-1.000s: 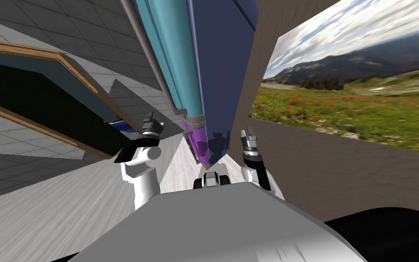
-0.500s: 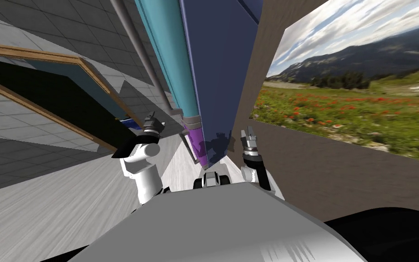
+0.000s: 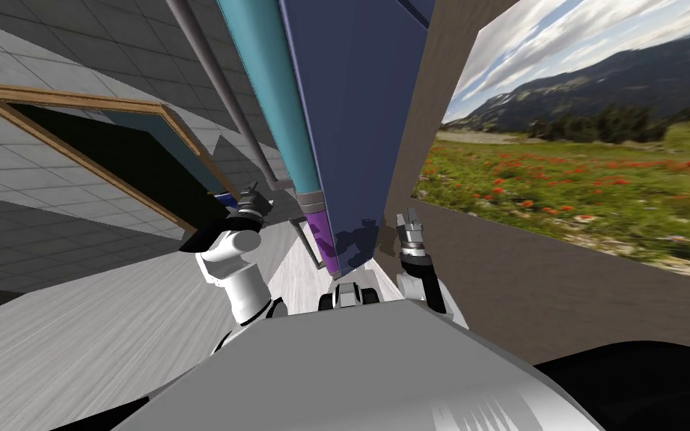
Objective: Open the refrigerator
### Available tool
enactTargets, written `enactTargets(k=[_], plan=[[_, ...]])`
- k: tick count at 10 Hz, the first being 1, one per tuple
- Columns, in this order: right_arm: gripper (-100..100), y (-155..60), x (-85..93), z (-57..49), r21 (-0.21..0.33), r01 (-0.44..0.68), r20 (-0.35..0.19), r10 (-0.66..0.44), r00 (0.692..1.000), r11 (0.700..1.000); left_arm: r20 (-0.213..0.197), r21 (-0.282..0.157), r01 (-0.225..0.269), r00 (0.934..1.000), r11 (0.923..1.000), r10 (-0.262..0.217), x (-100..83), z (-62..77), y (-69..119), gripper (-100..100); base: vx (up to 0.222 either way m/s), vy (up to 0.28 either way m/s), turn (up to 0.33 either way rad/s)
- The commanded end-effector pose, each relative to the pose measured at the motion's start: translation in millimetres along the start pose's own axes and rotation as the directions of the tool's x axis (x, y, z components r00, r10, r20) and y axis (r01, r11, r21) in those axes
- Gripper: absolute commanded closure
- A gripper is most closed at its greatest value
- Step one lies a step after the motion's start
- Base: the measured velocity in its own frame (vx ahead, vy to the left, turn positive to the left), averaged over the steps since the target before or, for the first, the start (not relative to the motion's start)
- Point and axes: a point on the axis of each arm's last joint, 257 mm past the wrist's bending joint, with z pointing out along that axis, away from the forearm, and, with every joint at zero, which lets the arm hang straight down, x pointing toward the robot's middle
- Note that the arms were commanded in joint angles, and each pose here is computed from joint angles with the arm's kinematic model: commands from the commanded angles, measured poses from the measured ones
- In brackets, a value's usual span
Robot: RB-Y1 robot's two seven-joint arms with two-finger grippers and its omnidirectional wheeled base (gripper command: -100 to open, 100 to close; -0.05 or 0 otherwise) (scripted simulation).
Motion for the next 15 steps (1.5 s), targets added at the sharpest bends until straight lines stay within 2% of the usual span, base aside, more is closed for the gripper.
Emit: enactTargets(k=[1,5,9,10,11,12,13,14,15], plan=[[0,0,0.1,0.0,0.000,0.000,0.000,0.000,1.000,1.000,-0.018,-0.034,0.017,0.9997,0.9993,-0.017,3.0,6.2,1.9,-100,0.010,-0.207,0.129],[0,0,0.0,0.0,0.000,0.000,0.000,0.000,1.000,1.000,-0.039,-0.064,0.038,0.9984,0.9972,-0.040,7.9,11.7,0.7,-100,0.003,-0.143,0.105],[0,0,0.0,0.0,0.000,0.000,0.000,0.000,1.000,1.000,-0.040,-0.059,0.030,0.9987,0.9978,-0.032,5.3,10.2,-15.1,-100,0.070,-0.019,0.012],[0,0,0.0,0.0,0.000,0.000,0.000,0.000,1.000,1.000,-0.038,-0.059,0.031,0.9987,0.9978,-0.033,5.3,9.7,-12.2,-100,0.037,-0.002,0.041],[0,0,0.0,0.0,0.000,0.000,0.000,0.000,1.000,1.000,-0.038,-0.060,0.033,0.9987,0.9977,-0.035,6.5,10.9,-5.6,100,-0.063,0.012,-0.030],[0,0,0.0,0.1,0.000,0.000,0.000,0.000,1.000,1.000,-0.037,-0.060,0.034,0.9987,0.9976,-0.036,7.1,11.1,-0.8,100,-0.118,0.010,-0.031],[0,0,0.1,0.1,0.000,0.000,0.000,0.000,1.000,1.000,-0.037,-0.048,0.032,0.9988,0.9984,-0.033,6.4,10.5,-9.7,100,-0.066,-0.004,-0.014],[0,0,0.0,0.1,0.000,0.000,0.000,0.000,1.000,1.000,-0.057,-0.053,0.040,0.9974,0.9978,-0.043,14.2,2.6,-11.2,100,0.036,0.186,-0.071],[0,0,-0.1,0.0,0.000,0.001,0.000,-0.001,1.000,1.000,-0.057,-0.053,0.040,0.9974,0.9978,-0.043,14.2,2.6,-11.2,100,0.053,0.253,-0.052]])
